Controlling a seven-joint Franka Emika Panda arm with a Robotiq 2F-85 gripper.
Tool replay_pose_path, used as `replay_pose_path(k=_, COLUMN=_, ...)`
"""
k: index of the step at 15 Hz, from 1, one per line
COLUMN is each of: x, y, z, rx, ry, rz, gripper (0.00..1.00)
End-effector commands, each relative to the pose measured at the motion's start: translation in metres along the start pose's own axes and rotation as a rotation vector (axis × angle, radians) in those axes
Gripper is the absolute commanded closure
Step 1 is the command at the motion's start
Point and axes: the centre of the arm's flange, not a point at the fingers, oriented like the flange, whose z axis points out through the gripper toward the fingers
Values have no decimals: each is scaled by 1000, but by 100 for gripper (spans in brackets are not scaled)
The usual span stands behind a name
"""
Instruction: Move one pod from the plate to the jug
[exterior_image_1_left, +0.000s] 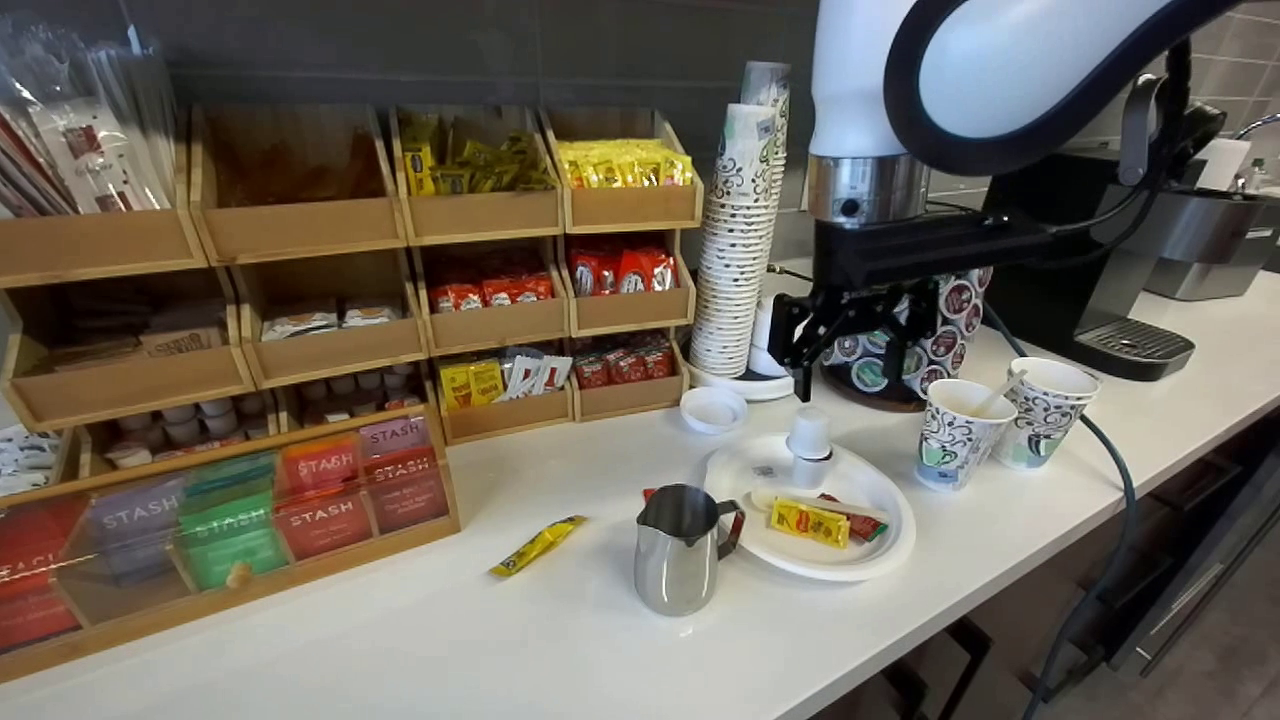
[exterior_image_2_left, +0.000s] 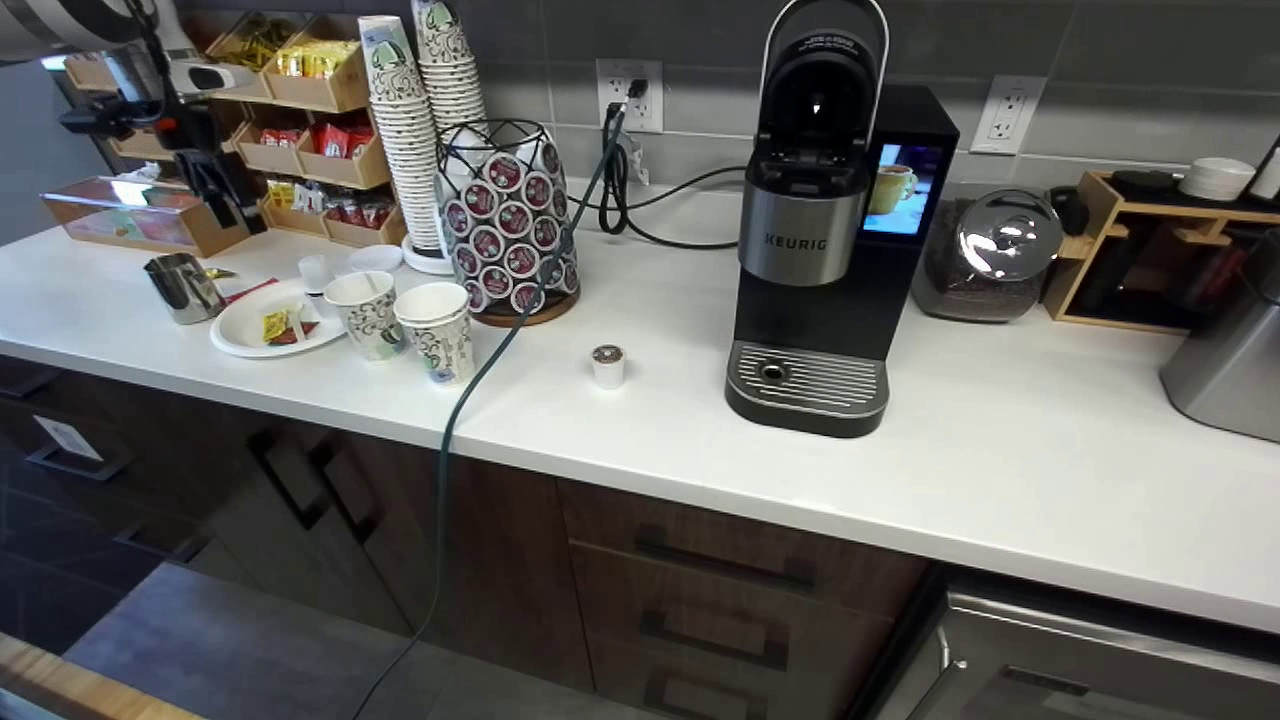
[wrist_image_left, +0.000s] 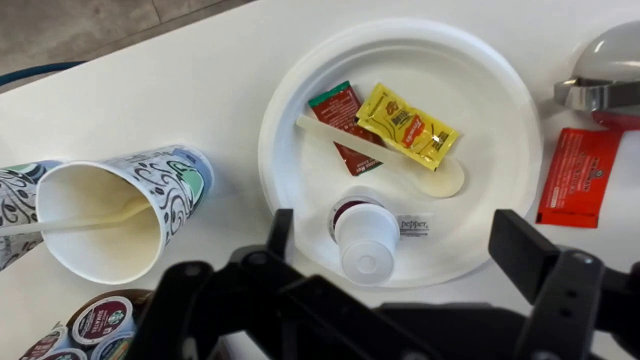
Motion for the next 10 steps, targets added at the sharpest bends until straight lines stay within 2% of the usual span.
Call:
replay_pose_path(k=1, x=17, y=6, z=33, rx=41, ry=-9, rz=51, gripper=0)
replay_pose_path(k=5, x=26, y=6, z=56, rx=54, ry=1, rz=82, gripper=0)
replay_pose_path(k=10, x=32, y=2, z=71, rx=56, ry=30, rz=115, gripper=8)
